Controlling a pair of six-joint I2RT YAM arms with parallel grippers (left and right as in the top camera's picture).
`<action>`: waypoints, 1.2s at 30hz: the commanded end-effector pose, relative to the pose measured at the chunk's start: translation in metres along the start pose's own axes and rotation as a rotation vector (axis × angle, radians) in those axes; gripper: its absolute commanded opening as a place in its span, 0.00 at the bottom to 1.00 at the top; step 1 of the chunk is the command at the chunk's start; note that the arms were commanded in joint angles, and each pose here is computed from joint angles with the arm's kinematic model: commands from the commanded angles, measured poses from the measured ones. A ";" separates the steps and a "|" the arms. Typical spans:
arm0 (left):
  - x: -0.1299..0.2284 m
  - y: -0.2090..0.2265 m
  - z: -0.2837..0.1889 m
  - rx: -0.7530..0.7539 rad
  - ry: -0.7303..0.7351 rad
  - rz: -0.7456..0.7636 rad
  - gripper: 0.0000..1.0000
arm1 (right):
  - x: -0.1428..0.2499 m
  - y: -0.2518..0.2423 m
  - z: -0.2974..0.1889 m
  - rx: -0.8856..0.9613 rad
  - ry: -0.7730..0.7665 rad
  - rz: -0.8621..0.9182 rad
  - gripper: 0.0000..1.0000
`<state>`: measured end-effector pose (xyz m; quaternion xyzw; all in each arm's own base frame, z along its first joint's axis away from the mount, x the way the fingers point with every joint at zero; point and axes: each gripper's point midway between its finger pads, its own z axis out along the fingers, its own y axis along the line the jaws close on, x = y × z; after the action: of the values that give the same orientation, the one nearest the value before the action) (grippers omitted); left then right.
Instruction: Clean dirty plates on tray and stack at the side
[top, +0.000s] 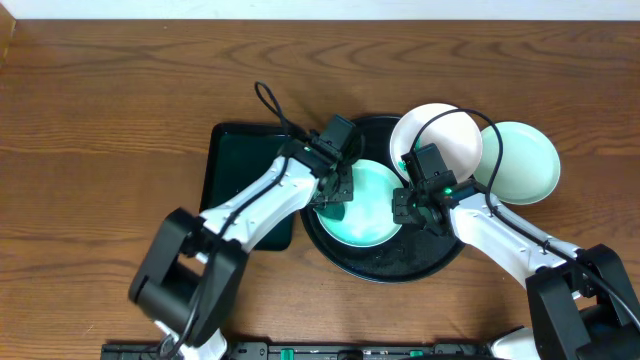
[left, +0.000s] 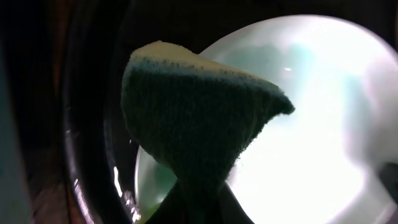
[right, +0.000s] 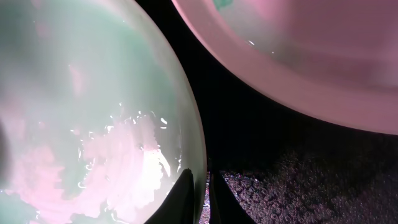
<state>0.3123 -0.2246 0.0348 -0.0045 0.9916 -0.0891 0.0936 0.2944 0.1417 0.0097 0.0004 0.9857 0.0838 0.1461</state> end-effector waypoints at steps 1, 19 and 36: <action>0.010 0.010 0.020 -0.057 0.038 0.001 0.07 | 0.006 0.002 0.002 0.003 0.014 -0.023 0.08; 0.045 -0.027 0.030 0.168 0.250 -0.001 0.07 | 0.006 0.002 0.002 0.003 0.014 -0.023 0.07; -0.002 0.014 0.021 0.065 0.087 -0.057 0.08 | 0.006 0.002 0.002 0.003 0.013 -0.023 0.08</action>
<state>0.3073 -0.2343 0.0156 -0.0182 0.9871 -0.1573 0.0246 0.2942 0.1411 0.0093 0.0007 0.9859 0.0821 0.1461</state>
